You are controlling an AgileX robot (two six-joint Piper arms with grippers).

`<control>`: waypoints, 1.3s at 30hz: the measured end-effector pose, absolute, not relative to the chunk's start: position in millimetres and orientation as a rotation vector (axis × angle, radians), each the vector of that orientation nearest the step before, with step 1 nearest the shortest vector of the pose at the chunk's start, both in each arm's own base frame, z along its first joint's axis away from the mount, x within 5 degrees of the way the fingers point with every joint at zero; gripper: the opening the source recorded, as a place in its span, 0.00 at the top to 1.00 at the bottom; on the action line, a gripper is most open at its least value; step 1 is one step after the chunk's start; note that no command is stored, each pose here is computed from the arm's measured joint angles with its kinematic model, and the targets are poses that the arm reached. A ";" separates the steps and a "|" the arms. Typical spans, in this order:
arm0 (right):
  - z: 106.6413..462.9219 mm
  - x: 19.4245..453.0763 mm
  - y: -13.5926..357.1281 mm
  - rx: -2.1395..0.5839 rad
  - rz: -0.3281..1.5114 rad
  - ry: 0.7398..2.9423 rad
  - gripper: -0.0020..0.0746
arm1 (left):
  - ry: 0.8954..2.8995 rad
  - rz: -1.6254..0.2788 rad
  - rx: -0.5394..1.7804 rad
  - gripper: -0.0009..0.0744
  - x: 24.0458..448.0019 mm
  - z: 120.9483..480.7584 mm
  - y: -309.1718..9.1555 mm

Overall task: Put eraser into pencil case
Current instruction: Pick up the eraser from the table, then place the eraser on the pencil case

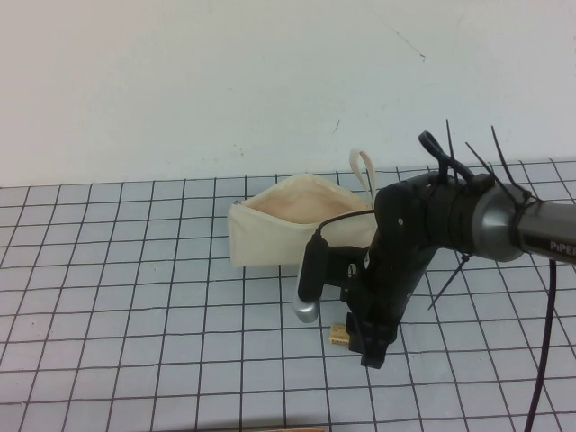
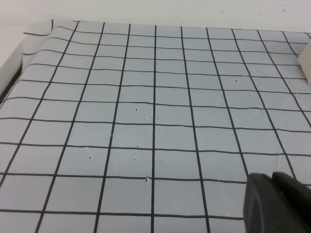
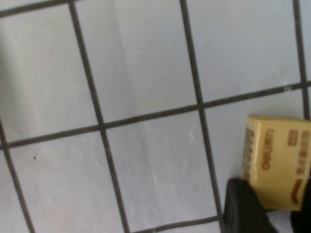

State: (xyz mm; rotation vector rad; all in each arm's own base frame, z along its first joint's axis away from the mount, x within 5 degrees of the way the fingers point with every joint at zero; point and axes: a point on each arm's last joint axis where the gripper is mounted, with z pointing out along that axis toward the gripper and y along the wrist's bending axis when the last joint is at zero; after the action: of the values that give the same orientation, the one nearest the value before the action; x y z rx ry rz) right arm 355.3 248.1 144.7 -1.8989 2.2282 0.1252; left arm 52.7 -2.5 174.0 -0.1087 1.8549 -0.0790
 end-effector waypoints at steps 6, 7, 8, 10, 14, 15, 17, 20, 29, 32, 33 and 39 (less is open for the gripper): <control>146.1 356.1 248.8 -1.887 0.131 2.241 0.72 | 1.855 -0.079 -0.109 0.99 52.7 174.0 -2.5; 146.5 356.8 249.4 -1.885 0.133 2.248 0.72 | 1.855 -0.079 -0.109 0.99 52.7 174.0 -2.5; 147.2 357.1 249.7 -1.884 0.138 2.259 0.72 | 1.855 -0.079 -0.109 0.99 52.7 174.0 -2.5; 150.3 358.7 251.0 -1.871 0.146 2.292 0.72 | 1.855 -0.079 -0.109 0.99 52.7 174.0 -2.5; 167.0 364.1 255.7 -1.823 0.167 2.325 0.72 | 1.855 -0.079 -0.109 0.99 52.7 174.0 -2.5; 172.1 365.8 257.2 -1.807 0.172 2.328 0.72 | 1.855 -0.079 -0.109 0.99 52.7 174.0 -2.5; 181.4 368.2 260.2 -1.776 0.192 2.336 0.72 | 1.855 -0.079 -0.109 0.99 52.7 174.0 -2.5; 197.4 371.0 265.1 -1.732 0.236 2.344 0.72 | 1.855 -0.079 -0.109 0.99 52.7 174.0 -2.5; 266.6 382.5 280.1 -1.579 0.341 2.253 0.72 | 1.855 -0.079 -0.109 0.99 52.7 174.0 -2.5; 290.1 392.0 283.4 -1.492 0.294 2.151 0.72 | 1.855 -0.079 -0.109 0.99 52.7 174.0 -2.5; 295.4 395.6 283.9 -1.463 0.268 2.117 0.72 | 1.855 -0.079 -0.109 0.99 52.7 174.0 -2.5; 291.8 412.3 281.4 -1.366 0.111 2.085 0.72 | 1.855 -0.079 -0.109 0.99 52.7 174.0 -2.5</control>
State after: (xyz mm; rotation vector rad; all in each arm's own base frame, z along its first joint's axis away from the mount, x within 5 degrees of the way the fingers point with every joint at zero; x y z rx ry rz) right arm 412.3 281.4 291.8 -1.3657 2.0851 0.1107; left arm 52.7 -2.5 174.0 -0.1087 1.8549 -0.0790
